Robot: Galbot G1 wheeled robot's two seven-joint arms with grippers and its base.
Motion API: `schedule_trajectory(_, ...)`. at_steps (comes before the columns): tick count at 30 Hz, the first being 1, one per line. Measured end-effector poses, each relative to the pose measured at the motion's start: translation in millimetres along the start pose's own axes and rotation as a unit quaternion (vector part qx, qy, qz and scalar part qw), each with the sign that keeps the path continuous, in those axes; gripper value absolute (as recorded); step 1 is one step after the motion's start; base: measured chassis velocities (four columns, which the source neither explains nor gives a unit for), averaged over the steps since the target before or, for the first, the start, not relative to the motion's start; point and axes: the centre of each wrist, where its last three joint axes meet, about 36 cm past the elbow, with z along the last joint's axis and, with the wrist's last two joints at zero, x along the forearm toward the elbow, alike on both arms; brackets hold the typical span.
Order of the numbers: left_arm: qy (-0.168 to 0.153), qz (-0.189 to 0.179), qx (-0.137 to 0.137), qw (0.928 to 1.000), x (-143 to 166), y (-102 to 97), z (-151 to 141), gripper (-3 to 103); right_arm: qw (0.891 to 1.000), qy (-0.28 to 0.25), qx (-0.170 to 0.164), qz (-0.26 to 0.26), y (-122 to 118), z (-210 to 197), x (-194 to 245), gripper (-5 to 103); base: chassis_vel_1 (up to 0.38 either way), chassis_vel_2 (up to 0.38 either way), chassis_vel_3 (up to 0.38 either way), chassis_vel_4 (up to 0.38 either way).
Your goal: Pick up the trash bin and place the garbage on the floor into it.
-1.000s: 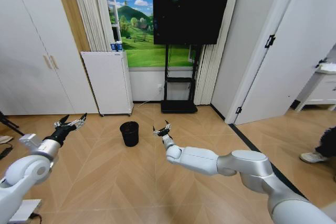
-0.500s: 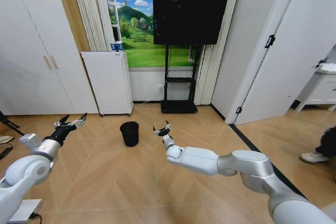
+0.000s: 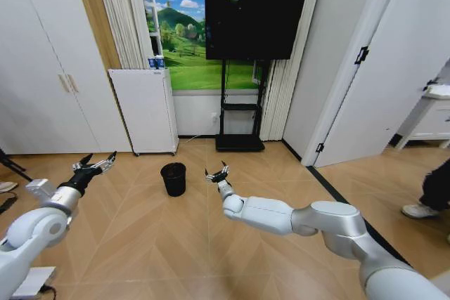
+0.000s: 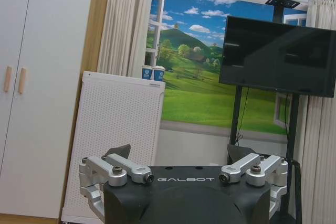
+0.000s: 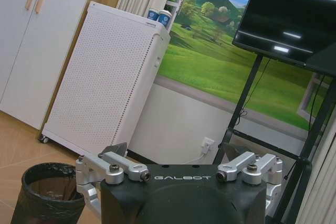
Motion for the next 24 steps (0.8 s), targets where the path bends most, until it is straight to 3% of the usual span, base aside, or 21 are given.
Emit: schedule_trajectory(24, 0.0, 0.0, 0.0, 1.0, 0.0, -0.1, 0.0, 100, 1.0, 0.0, 0.0, 0.0, 0.0, 0.0, 0.0, 100, 0.0, 0.0, 0.0, 0.0)
